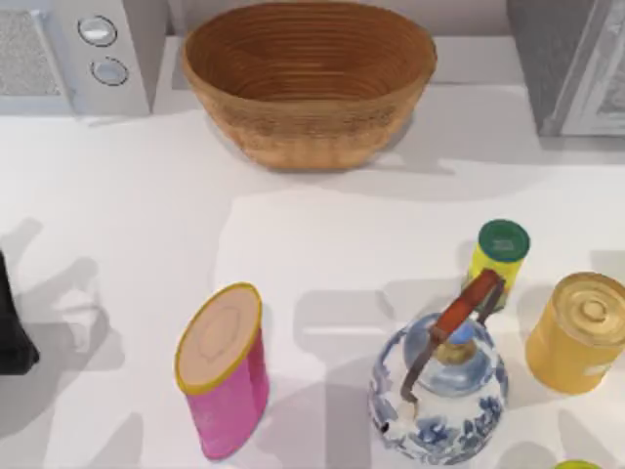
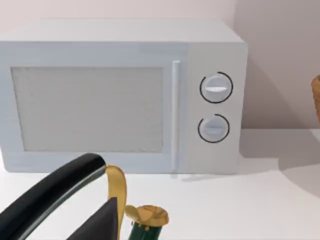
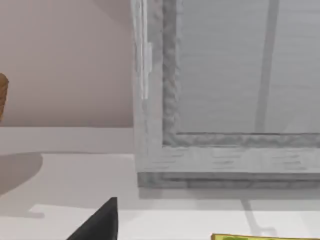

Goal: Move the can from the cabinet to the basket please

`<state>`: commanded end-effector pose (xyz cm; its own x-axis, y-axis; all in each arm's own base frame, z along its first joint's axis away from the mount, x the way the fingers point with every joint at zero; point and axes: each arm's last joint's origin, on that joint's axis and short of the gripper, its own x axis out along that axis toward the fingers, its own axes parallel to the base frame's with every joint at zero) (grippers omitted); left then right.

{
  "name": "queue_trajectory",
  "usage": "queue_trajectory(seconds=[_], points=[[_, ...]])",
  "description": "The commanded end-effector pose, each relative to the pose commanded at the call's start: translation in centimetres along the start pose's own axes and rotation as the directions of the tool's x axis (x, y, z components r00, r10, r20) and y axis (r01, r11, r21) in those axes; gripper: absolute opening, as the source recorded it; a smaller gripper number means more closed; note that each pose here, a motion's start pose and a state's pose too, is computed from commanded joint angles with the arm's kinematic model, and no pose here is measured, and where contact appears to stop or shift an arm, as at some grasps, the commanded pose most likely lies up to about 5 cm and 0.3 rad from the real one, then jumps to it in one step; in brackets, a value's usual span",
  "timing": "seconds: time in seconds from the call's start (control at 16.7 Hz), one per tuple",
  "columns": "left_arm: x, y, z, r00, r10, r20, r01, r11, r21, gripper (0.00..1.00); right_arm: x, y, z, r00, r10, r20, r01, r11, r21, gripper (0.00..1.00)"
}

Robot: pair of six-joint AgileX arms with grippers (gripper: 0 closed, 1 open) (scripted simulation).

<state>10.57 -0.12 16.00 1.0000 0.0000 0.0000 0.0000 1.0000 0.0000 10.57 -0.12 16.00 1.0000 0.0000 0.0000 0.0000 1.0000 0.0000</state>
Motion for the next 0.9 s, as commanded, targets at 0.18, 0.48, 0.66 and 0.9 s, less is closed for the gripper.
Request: queue_trajectory(seconds=[0.18, 0.48, 0.66, 0.9], points=[[0.0, 0.0, 0.0, 1.000, 0.000, 0.000, 0.000, 1.000, 0.000, 1.00, 0.0, 0.0, 0.3, 1.000, 0.000, -0.003, 0.000, 1.000, 0.000, 1.00], [0.0, 0.0, 0.0, 1.000, 0.000, 0.000, 0.000, 1.000, 0.000, 1.00, 0.3, 0.2, 5.4, 1.000, -0.001, -0.029, 0.001, 1.000, -0.003, 1.00], [0.0, 0.0, 0.0, 1.000, 0.000, 0.000, 0.000, 1.000, 0.000, 1.00, 1.2, 0.5, 11.2, 0.999, -0.003, -0.036, 0.002, 1.000, -0.005, 1.00], [0.0, 0.0, 0.0, 1.000, 0.000, 0.000, 0.000, 1.000, 0.000, 1.00, 4.1, 1.3, 19.9, 0.999, -0.004, -0.036, 0.004, 1.000, -0.008, 1.00]])
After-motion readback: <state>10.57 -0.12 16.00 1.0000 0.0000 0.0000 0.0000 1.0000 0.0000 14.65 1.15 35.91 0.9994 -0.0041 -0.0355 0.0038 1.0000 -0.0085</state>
